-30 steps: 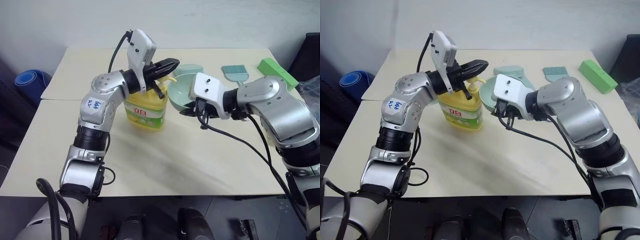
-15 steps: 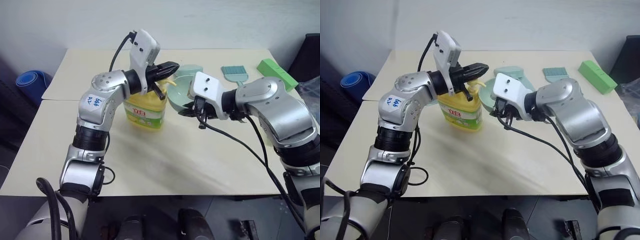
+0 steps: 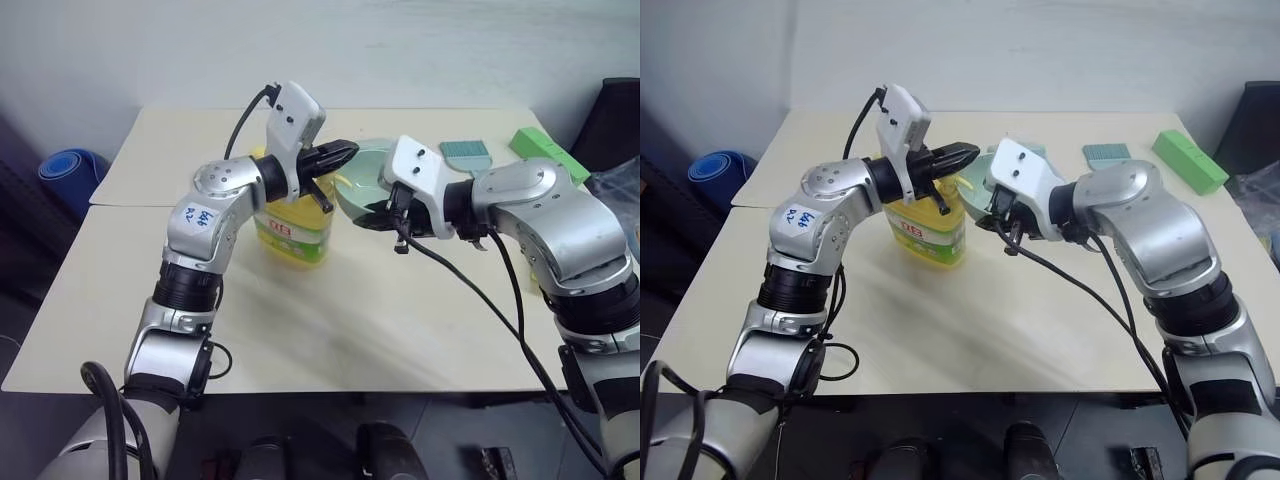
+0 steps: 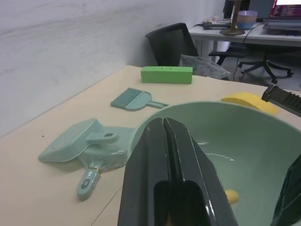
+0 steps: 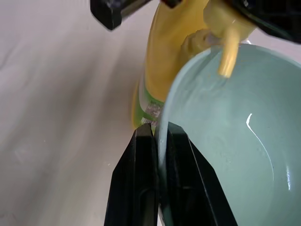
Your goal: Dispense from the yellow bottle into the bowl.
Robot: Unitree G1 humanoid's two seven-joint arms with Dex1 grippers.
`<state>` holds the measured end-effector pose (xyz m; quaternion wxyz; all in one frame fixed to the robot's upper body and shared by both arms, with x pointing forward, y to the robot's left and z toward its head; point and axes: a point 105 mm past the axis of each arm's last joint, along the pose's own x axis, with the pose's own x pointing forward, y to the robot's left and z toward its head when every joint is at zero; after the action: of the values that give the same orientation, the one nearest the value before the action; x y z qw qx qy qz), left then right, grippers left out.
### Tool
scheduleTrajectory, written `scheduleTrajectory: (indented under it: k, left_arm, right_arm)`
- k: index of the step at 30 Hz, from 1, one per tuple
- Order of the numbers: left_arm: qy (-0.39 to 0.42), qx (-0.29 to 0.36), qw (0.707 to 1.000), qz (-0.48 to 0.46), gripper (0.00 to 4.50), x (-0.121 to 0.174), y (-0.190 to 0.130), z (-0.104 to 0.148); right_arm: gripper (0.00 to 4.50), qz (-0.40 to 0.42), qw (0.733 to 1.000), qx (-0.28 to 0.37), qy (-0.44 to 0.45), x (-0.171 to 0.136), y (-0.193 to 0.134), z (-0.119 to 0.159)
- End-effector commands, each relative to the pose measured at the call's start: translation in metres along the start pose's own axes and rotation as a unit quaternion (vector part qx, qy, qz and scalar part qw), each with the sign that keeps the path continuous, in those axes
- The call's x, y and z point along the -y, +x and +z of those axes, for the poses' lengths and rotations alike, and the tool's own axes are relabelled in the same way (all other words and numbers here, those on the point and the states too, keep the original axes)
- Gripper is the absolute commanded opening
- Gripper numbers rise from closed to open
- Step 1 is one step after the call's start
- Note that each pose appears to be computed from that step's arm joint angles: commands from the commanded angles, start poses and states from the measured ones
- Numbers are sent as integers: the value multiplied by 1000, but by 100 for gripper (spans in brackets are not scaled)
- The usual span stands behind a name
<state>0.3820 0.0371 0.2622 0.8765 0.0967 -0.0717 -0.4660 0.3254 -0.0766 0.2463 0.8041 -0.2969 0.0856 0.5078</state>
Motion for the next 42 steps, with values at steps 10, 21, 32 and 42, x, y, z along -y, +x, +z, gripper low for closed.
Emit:
scheduleTrajectory:
  k: [10, 21, 32, 42]
  left_arm:
    - [-77, 36, 996, 19, 3, -6, -7, -20]
    - [-26, 212, 975, -59, 3, -12, -79, 43]
    - [-31, 13, 997, -64, 3, 14, -175, -60]
    - [-64, -61, 996, -14, 204, 38, -203, -117]
  right_arm:
    - [0, -22, 1000, 18, -3, 3, -14, -2]
    - [0, -81, 996, -15, 47, 25, -25, -100]
    - [0, -115, 989, -22, 86, 31, -20, -189]
    - [282, -121, 991, 38, 35, 23, -42, -172]
